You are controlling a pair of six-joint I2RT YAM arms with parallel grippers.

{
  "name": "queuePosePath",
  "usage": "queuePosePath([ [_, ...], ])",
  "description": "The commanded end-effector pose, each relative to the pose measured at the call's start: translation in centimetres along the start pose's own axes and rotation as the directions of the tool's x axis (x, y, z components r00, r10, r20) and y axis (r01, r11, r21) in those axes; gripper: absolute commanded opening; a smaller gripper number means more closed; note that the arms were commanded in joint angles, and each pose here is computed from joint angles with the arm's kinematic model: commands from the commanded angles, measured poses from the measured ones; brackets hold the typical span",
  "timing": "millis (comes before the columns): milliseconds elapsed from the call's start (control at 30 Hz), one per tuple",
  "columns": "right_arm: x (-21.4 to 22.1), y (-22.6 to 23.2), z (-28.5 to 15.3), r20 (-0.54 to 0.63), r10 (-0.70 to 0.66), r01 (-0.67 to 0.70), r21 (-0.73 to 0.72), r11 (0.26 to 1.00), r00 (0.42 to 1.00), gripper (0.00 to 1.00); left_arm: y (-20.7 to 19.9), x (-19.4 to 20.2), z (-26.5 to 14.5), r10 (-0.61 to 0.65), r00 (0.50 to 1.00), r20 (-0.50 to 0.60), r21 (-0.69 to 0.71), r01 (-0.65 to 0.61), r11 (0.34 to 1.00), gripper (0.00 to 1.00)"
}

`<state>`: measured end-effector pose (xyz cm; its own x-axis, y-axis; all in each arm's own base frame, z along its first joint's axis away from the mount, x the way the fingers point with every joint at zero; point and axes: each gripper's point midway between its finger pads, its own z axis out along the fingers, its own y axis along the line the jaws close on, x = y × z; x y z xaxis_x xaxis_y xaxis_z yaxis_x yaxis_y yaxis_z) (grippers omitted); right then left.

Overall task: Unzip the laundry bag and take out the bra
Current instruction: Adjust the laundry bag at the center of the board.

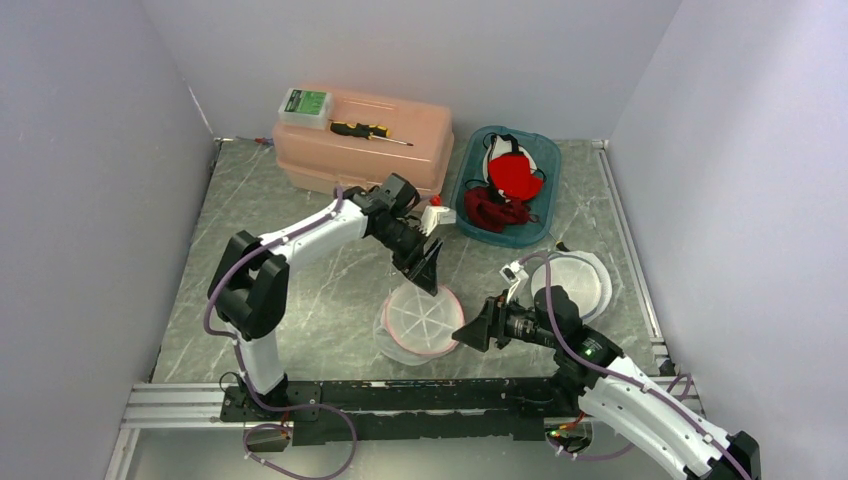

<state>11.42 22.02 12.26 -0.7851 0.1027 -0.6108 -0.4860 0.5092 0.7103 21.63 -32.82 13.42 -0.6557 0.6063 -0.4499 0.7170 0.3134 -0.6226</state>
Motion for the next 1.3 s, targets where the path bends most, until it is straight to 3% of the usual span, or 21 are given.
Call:
queuePosePath([
  [0,-0.7,0.6,-0.1,0.021,-0.011,0.011,-0.016,1.0,1.0,0.7,-3.6,-0.4,-0.6,0.074,0.997,0.038,0.119,-0.078,0.99,0.62],
  [233,-2.1,1.4,-0.6,0.043,-0.048,0.048,0.001,0.999,0.998,0.7,-4.5,1.8,0.9,0.05,0.998,-0.024,0.147,-0.046,0.988,0.35],
  [367,-3.0,1.8,-1.0,0.063,-0.065,0.065,0.011,0.998,0.996,0.7,-4.3,2.2,0.9,0.022,1.0,-0.018,0.112,-0.02,0.994,0.05],
  [433,-3.4,2.1,-1.2,0.076,-0.072,0.071,0.017,0.997,0.994,0.71,-4.2,1.8,0.6,-0.001,1.0,0.014,0.069,0.001,0.998,0.03],
  [567,-4.3,2.0,-1.6,0.121,-0.075,0.07,0.045,0.997,0.99,0.71,-3.4,-0.4,-1.5,-0.049,0.982,0.18,-0.052,0.059,0.997,0.03],
  [667,-5.2,2.0,-1.9,0.175,-0.066,0.058,0.053,0.997,0.982,0.73,-2.8,-2.5,-4.7,-0.115,0.919,0.377,-0.143,0.181,0.973,0.03],
  [733,-5.7,2.2,-1.9,0.204,-0.054,0.046,0.041,0.998,0.977,0.73,-3.5,-3.9,-6.7,-0.149,0.845,0.513,-0.131,0.249,0.959,0.03],
  [800,-6.2,2.5,-1.8,0.229,-0.039,0.034,0.025,0.999,0.973,0.74,-4.3,-5.2,-8.8,-0.185,0.74,0.647,-0.089,0.315,0.945,0.03],
  [933,-7.6,3.5,-1.8,0.307,0.002,0.008,-0.03,1.0,0.952,0.74,-5.1,-6.4,-13.4,-0.267,0.43,0.862,0.074,0.414,0.907,0.03],
  [1100,-9.8,5.0,-2.2,0.389,0.0,0.031,-0.074,0.997,0.921,0.74,-5.6,-5.3,-18.5,-0.362,0.044,0.931,0.309,0.431,0.848,0.03],
  [1167,-10.4,5.3,-2.0,0.388,-0.022,0.051,-0.064,0.997,0.921,0.74,-5.7,-4.7,-19.5,-0.383,-0.057,0.922,0.369,0.428,0.825,0.03],
  [1267,-10.5,5.1,-1.1,0.358,-0.033,0.055,-0.05,0.997,0.933,0.74,-6.1,-4.3,-19.9,-0.397,-0.17,0.902,0.431,0.413,0.802,0.03],
])
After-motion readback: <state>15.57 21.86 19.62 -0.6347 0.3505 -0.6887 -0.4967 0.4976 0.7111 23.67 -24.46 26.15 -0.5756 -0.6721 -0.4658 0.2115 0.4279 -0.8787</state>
